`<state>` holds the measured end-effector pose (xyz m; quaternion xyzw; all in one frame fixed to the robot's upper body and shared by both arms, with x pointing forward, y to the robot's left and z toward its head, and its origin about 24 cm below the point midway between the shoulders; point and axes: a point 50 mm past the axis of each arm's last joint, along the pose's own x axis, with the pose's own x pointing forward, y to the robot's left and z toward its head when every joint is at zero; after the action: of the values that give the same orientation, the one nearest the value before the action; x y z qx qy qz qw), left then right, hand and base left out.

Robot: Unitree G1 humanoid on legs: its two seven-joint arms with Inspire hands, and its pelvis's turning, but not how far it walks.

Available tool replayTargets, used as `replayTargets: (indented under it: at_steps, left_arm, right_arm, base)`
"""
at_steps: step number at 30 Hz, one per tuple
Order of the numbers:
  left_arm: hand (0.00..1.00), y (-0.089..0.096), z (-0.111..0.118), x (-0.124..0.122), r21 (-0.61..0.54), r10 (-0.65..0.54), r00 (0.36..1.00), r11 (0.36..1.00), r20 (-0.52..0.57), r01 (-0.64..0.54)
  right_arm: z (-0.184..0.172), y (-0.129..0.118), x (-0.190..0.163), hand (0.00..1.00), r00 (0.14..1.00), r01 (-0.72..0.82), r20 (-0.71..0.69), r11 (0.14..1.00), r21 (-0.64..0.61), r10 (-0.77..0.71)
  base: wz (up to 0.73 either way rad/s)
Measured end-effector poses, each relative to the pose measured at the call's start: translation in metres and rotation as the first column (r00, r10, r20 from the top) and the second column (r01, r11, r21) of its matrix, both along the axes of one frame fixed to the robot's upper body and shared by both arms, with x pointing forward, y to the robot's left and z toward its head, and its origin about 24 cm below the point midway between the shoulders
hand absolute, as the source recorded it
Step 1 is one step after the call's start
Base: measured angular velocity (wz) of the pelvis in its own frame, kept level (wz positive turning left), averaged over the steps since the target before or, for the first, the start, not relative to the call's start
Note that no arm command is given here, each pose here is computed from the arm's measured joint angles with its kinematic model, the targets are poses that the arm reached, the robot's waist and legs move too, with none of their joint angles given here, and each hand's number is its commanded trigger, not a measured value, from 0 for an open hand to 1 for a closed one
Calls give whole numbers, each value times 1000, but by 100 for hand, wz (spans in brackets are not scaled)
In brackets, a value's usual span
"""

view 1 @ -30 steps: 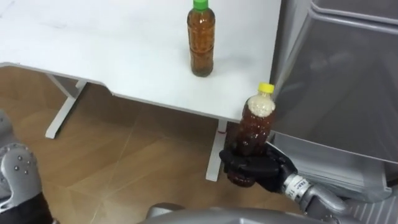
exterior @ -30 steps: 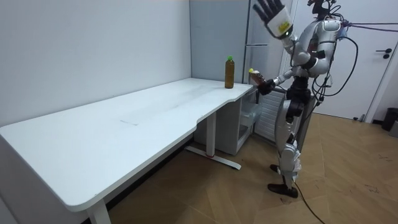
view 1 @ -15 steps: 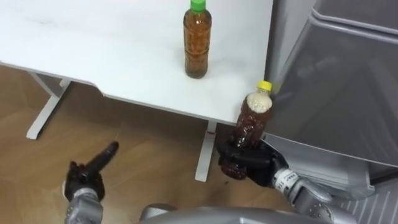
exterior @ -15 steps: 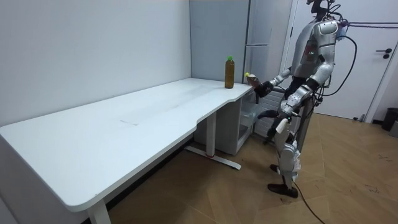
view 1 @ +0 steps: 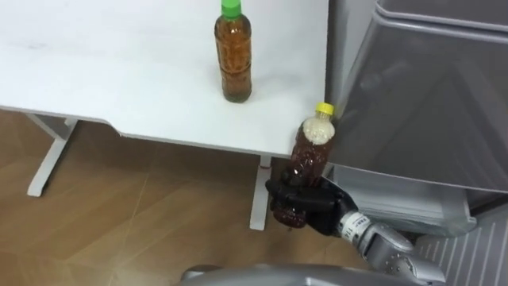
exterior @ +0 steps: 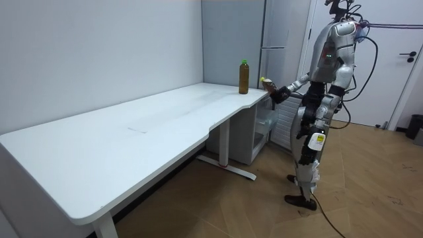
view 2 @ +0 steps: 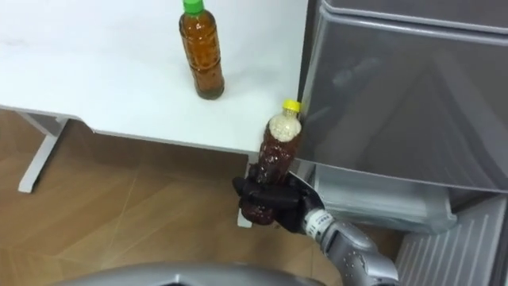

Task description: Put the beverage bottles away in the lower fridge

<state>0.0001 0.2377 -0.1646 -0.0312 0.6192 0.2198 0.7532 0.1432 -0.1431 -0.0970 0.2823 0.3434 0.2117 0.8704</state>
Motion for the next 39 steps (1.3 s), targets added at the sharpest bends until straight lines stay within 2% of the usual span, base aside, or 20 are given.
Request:
replayTargets:
  at_steps: [7, 14, 28, 33, 35, 37, 39]
  left_arm:
    - [0, -2, 0, 20, 6, -116, 993, 993, 32, 116]
    - [0, -5, 2, 32, 73, -284, 959, 957, 22, 281]
    - [0, -7, 2, 33, 127, -287, 958, 950, 9, 284]
    - [0, -8, 2, 32, 145, -285, 959, 949, 2, 281]
    - [0, -8, 3, 33, 155, -286, 958, 947, 9, 281]
    - [0, -7, 3, 33, 160, -287, 958, 946, 15, 281]
    - [0, -7, 3, 34, 162, -290, 957, 945, 20, 283]
  right_arm:
    - [0, 4, 1, 100, 1000, 2, -3, 1000, -11, -2]
    - [-1, 10, 4, 100, 998, 53, -22, 998, -39, -54]
    - [2, 8, 8, 100, 992, 126, -7, 980, -154, -128]
    - [3, 2, 12, 100, 993, 110, 82, 927, -358, -86]
    - [1, -6, 11, 100, 992, 104, 120, 853, -511, -48]
    - [2, -11, 10, 100, 986, 123, 165, 794, -596, -29]
    - [1, -20, 8, 100, 981, 131, 191, 679, -723, 15]
  base:
    - [3]
    - [9]
    - [1]
    - [0]
    - [-11]
    - [-11]
    - [-17]
